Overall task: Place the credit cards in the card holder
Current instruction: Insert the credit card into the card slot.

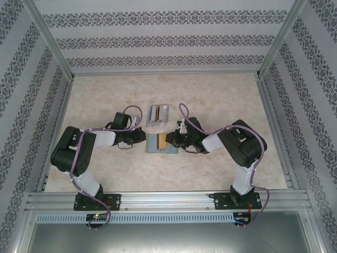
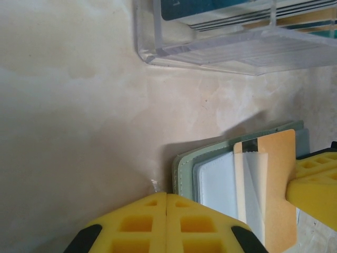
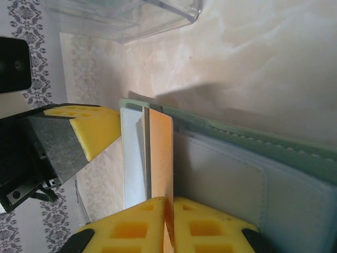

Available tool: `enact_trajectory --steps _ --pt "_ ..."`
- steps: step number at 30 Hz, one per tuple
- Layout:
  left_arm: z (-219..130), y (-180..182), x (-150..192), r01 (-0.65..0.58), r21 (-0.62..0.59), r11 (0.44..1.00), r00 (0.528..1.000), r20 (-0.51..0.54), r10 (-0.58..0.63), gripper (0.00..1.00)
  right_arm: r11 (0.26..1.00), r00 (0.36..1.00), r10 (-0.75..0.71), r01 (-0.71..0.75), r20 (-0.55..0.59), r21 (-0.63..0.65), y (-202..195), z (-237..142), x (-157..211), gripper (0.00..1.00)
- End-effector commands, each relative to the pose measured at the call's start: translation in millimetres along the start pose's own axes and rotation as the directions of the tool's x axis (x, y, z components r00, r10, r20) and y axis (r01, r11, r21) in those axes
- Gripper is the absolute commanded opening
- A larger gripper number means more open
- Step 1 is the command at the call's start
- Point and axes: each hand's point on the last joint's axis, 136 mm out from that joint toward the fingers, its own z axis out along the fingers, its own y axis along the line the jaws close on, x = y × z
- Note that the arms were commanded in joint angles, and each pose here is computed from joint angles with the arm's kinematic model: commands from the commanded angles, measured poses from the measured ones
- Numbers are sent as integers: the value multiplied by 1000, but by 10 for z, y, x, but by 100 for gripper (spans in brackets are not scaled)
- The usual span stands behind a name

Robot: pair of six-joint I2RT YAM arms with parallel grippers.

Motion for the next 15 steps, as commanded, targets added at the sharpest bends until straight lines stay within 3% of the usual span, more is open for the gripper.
enact_trajectory --steps 1,15 --pt "41 -44 16 -15 12 1000 1000 -19 15 4 998 999 37 -38 27 43 -108 14 56 14" --pt "83 92 32 11 -54 998 999 -39 -13 0 1000 1000 9 -9 -18 27 -80 -28 223 13"
